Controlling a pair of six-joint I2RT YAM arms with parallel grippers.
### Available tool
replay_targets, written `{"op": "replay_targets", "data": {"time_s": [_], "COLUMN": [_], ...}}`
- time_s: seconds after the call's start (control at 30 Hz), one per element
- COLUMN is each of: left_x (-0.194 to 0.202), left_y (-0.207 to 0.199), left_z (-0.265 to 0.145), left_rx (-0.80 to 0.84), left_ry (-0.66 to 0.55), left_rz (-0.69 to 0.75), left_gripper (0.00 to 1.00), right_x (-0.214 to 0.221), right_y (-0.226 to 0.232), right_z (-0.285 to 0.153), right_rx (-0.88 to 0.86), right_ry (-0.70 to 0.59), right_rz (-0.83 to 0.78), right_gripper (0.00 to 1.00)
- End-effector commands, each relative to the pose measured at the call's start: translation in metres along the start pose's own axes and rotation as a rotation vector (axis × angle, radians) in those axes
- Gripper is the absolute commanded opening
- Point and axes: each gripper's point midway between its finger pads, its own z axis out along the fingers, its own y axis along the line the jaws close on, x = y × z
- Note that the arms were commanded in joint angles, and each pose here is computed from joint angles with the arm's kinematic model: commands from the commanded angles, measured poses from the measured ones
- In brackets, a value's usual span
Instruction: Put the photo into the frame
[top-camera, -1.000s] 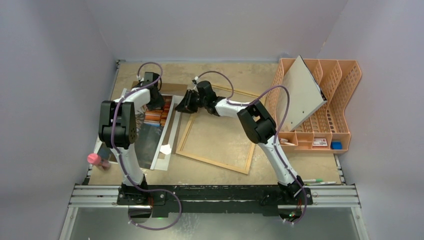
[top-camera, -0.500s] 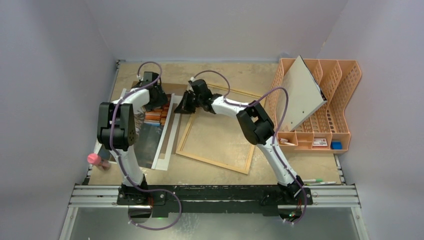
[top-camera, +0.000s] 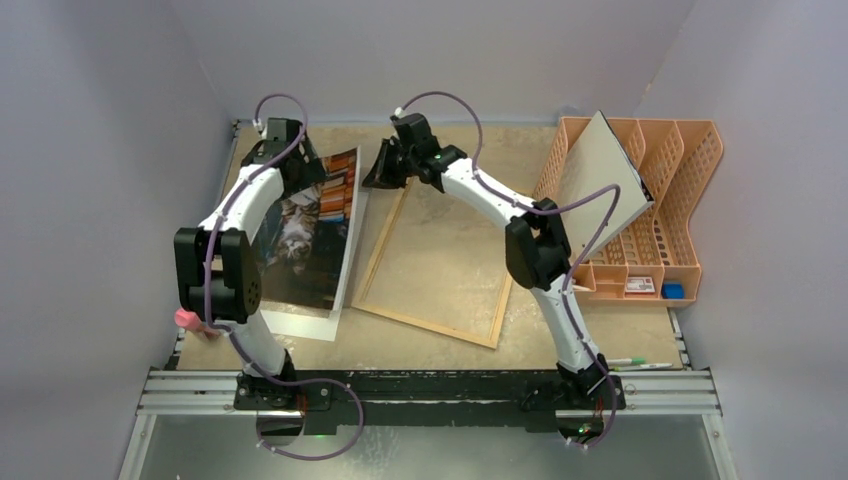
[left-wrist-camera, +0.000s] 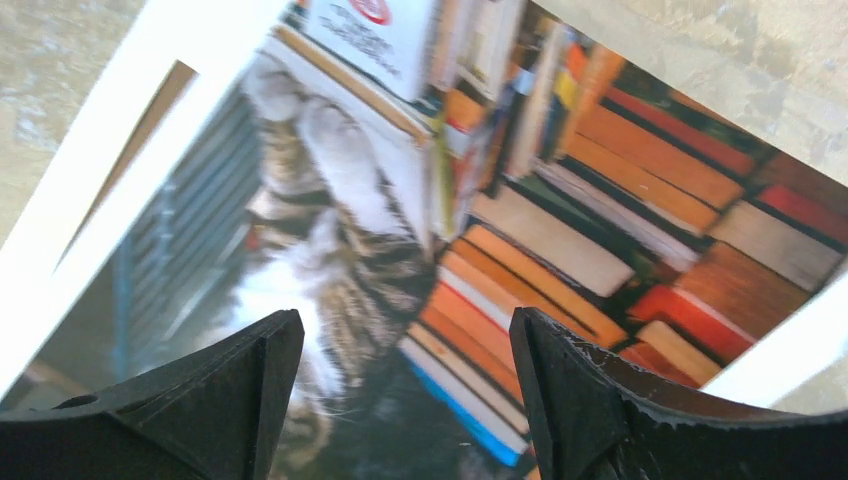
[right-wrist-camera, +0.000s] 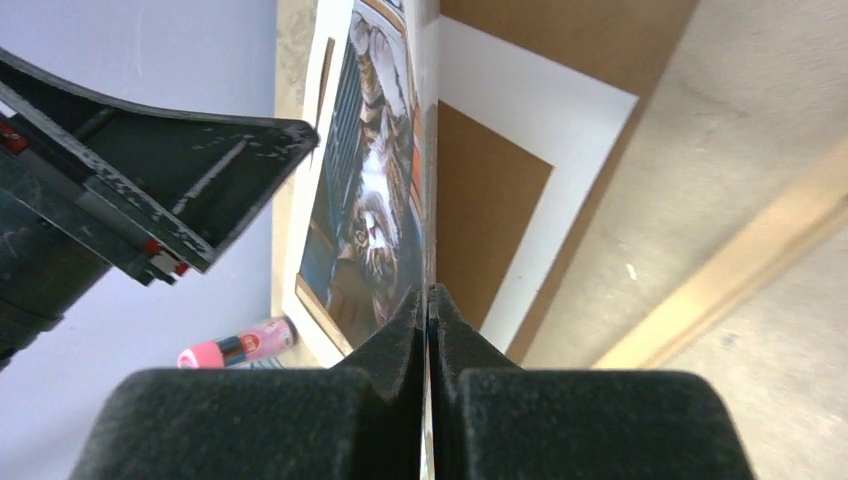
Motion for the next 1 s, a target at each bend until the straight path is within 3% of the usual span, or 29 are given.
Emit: {"op": "replay_targets", "data": {"time_s": [0.0,0.37,0.57,0.97], "left_x": [-0.035,-0.037,-0.01,0.014], "left_y": [0.012,0.014,0.012,0.033], "left_z": [-0.025,-0.023,0.005,0.033], "left_rx": [-0.01,0.016,0.019,-0.04], "left_ry": [-0.084,-0.081,0.007,0.071], "left_rz": [-0.017,-0.038,-0.035,-0.057], "left_gripper": [0.8,0.8,0.8,0.79], "right_x": [-0.036,-0.054,-0.088,-0.1], "right_y": [0.024,0.08,0.058,0.046], "right_z": [-0.052,-0.099,-0.137,-0.166], "right_rx": [0.016,-0.167,-0.082,0.023], "right_ry": [-0.084,-0.118,-0.203,-0.237], "right_rz": [-0.096,-0.229,-0.25,-0.296], "right_gripper": [0.0,0.0,0.0,0.0]}}
